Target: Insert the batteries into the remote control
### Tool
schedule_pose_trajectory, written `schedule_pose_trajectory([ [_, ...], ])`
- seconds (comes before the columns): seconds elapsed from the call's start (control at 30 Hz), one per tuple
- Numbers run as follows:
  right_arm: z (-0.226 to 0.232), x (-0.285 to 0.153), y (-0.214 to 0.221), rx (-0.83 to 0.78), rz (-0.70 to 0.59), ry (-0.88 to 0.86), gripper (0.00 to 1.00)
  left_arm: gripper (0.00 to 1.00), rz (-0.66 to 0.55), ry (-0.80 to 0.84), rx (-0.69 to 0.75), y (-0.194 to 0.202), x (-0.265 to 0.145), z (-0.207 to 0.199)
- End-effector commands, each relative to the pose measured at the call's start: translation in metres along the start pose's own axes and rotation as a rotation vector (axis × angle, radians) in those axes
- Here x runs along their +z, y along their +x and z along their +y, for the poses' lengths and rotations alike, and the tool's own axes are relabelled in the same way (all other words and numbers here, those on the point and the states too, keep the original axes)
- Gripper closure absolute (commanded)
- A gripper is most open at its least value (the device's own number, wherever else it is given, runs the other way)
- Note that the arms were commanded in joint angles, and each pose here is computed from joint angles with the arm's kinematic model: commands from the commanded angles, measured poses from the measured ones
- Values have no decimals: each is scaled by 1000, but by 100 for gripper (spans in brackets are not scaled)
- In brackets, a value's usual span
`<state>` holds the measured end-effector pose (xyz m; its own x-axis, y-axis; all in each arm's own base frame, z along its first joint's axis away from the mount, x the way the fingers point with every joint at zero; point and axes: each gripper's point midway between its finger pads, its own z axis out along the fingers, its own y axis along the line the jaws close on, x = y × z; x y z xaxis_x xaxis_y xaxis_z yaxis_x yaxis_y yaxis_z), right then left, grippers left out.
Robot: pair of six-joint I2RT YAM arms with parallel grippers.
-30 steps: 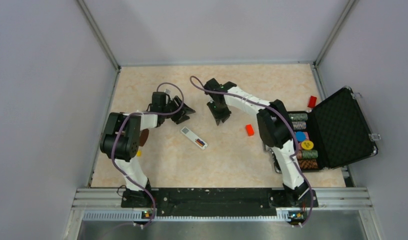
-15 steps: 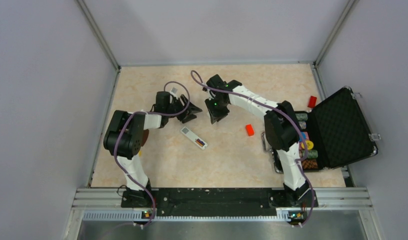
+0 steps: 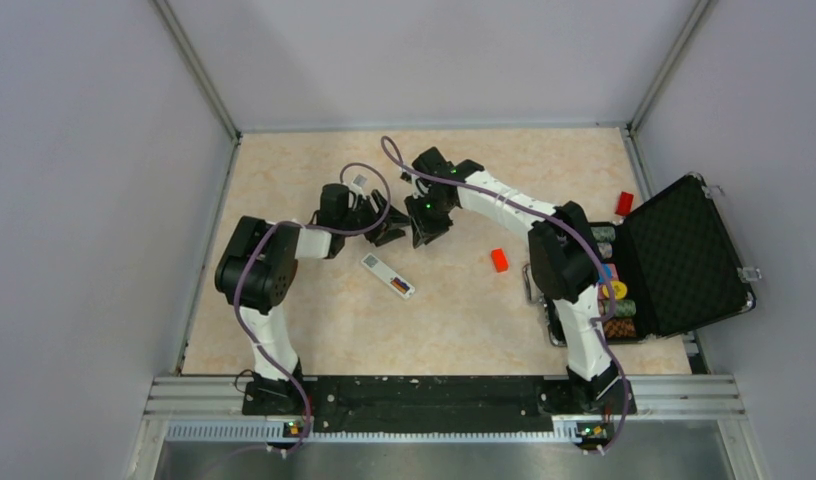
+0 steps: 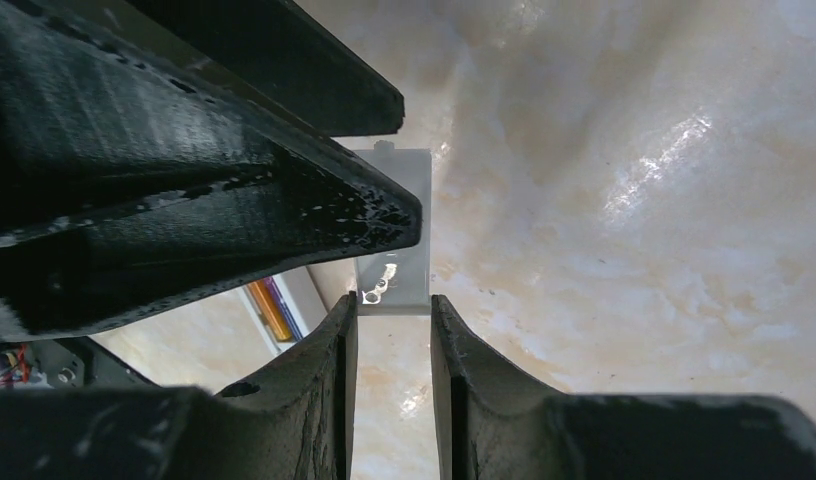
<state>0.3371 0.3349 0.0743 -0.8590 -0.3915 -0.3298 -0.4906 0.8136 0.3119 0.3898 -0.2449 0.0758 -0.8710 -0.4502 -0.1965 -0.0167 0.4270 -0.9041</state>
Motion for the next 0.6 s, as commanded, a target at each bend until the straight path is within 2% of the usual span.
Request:
schedule_pose_trajectory([
  [0.0,19,-24,-29,5,-107,-66,75,41,-4,56,57,-8,4,-19],
  [0.1,22,-23,-31,14,-112,-81,75,49,4,53,62,-7,6,-20],
  [0.37,27,-18,-32,47,-112,-110,77,76,6,11,70,-6,5,-16],
  [0.5,27,-19,-33,56,-119,-113,77,98,15,-16,75,-5,4,-13],
  [0.57,27,-19,-32,62,-121,-108,73,100,18,-39,78,-5,3,-10],
])
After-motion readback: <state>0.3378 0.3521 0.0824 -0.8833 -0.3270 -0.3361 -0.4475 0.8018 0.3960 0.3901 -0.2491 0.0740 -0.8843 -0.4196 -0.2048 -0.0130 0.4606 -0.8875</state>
